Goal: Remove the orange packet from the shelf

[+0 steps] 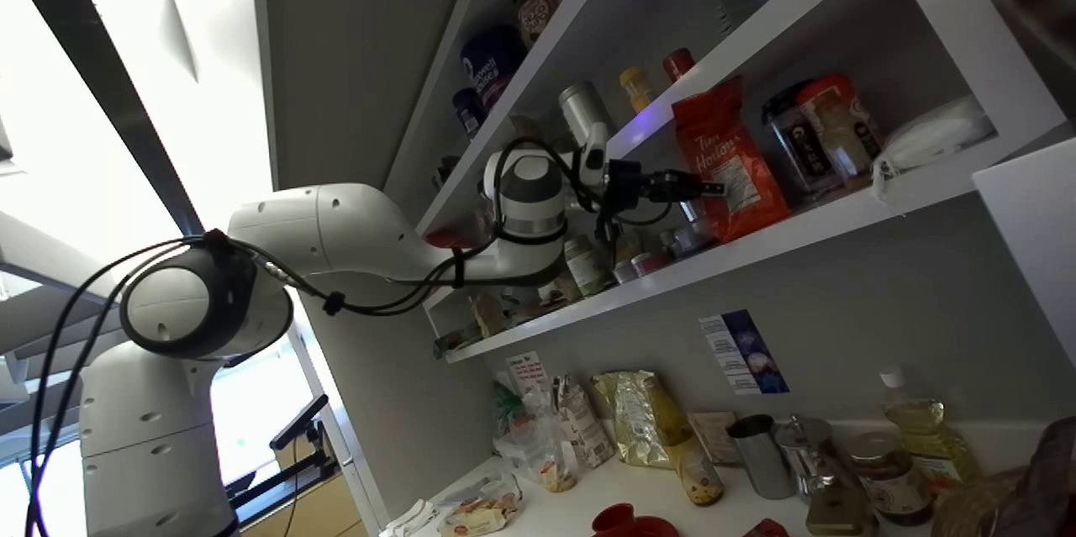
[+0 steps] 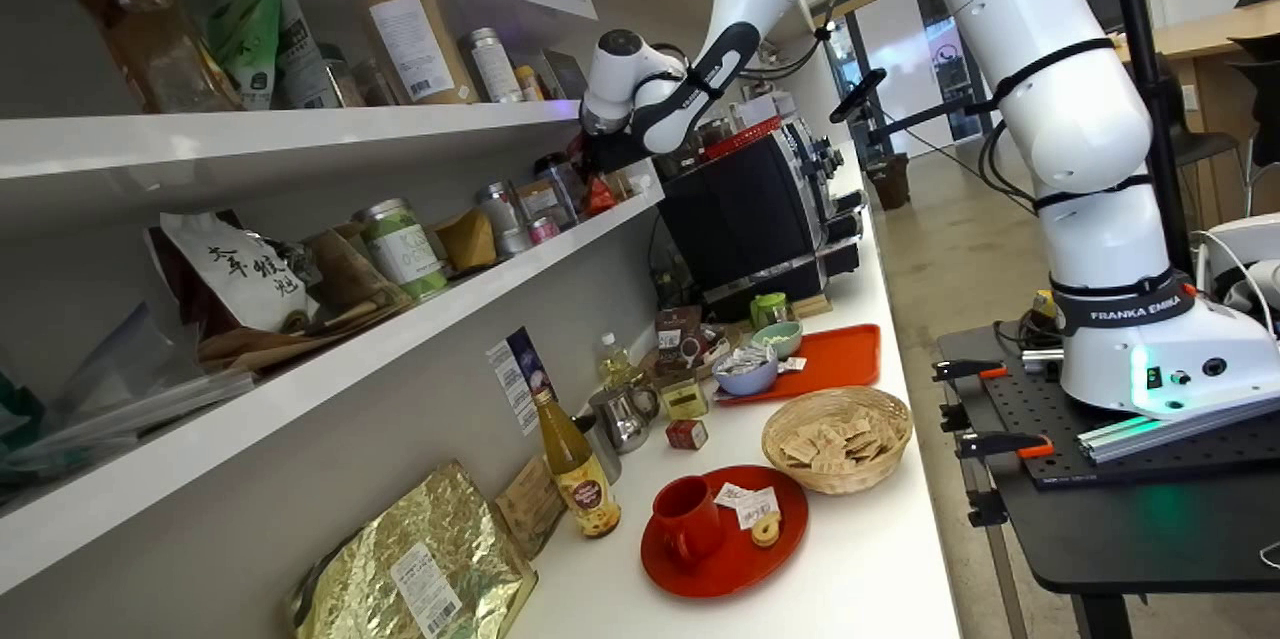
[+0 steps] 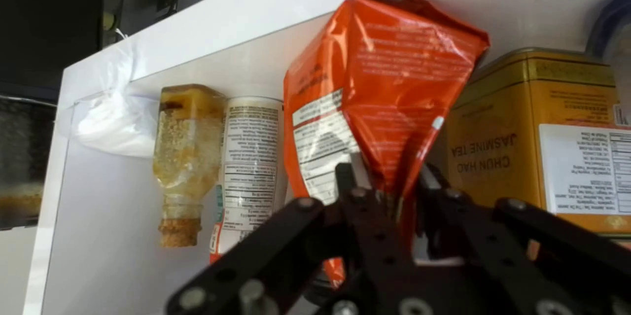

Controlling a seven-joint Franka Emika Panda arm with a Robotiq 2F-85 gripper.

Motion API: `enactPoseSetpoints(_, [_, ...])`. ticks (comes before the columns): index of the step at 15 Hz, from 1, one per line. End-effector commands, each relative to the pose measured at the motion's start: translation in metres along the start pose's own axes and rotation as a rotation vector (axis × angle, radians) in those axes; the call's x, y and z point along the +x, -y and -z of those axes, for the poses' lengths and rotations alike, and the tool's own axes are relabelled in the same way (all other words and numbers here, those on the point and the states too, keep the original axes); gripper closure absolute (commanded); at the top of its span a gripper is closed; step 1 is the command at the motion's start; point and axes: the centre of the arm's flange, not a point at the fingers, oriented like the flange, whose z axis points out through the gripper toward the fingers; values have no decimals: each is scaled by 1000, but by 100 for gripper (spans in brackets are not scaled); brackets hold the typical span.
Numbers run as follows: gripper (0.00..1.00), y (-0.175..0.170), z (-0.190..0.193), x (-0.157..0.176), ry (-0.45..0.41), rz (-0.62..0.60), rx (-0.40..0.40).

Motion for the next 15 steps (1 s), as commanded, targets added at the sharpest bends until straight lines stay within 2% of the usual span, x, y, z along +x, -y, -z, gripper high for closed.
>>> enactPoseSetpoints(1, [100,2,4,6,-10,10,28])
enactPoseSetpoints(8, [98,0,49,-10,44,52,26])
enactPoseSetpoints(15, [98,-38,117,-33,111,132,-5])
